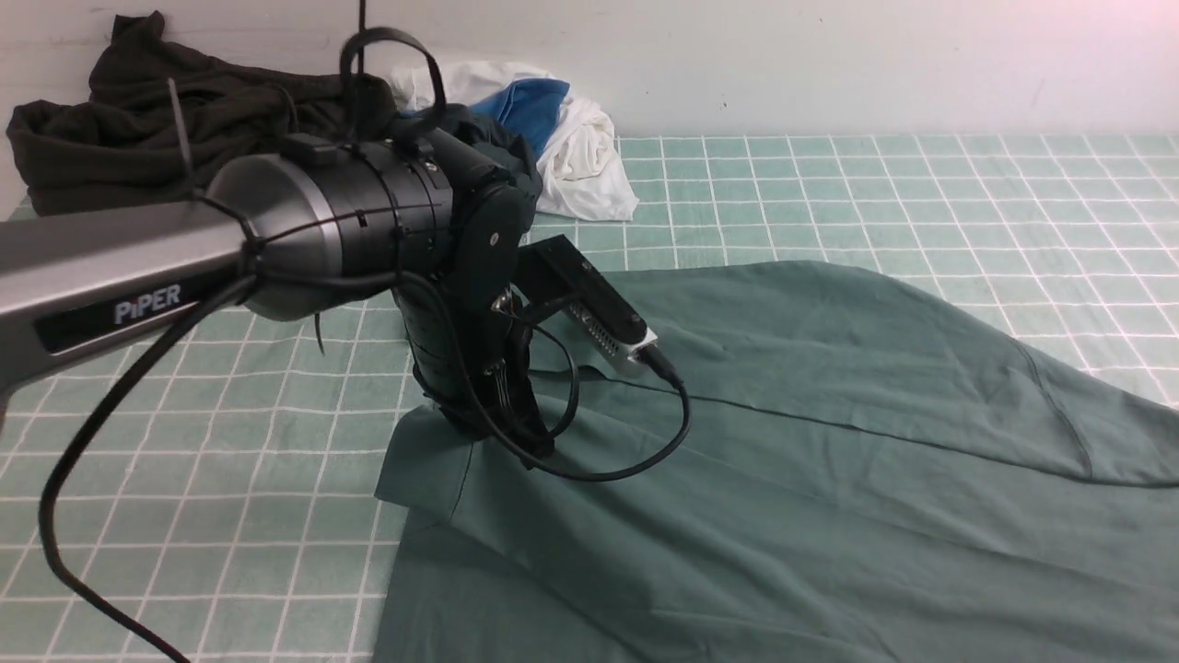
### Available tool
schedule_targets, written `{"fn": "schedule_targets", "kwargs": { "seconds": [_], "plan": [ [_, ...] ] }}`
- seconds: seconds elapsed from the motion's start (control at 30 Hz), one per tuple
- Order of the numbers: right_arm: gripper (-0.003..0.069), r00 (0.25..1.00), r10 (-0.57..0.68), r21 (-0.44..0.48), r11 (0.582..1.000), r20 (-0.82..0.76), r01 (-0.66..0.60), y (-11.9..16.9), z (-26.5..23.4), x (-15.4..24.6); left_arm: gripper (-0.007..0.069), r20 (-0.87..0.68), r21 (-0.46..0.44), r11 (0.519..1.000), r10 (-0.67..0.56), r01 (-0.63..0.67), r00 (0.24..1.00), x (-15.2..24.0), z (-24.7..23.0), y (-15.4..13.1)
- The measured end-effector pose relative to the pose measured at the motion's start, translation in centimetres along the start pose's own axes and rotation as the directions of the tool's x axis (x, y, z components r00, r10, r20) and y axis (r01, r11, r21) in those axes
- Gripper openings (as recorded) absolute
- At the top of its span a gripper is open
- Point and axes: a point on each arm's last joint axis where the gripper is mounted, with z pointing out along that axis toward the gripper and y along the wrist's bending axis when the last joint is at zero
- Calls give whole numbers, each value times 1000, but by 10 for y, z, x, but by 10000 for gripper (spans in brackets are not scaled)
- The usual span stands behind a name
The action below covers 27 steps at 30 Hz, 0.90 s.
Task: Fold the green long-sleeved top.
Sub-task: Use the left arm to drag and place the cuff at the centered position on the left edge of the fabric, then use the left arm to clamp the cuff farthest from it
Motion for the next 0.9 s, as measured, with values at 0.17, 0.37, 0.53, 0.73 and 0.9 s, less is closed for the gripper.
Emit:
{"fn": "schedule_targets", "kwargs": {
  "seconds": [0.17,0.37,0.53,0.73,0.9],
  "plan": [
    [-14,1000,0,-1,1000,5,0,0,-1,-1,257,23,-41,995,-87,88,996,-8,3,14],
    [-14,995,15,-6,1000,97,-14,-2,-22,-19,449,76,-57,958,-276,281,958,-15,-5,52],
    [-14,964,33,-22,999,264,-28,-5,-51,-44,482,70,3,888,-459,460,886,-8,12,101],
    [-14,949,30,-26,999,313,-23,-4,-53,-58,479,62,65,824,-567,563,822,-5,52,135],
    [-14,963,20,-24,1000,268,-14,-2,-39,-67,479,65,80,802,-597,592,800,-10,86,147]
  ]
}}
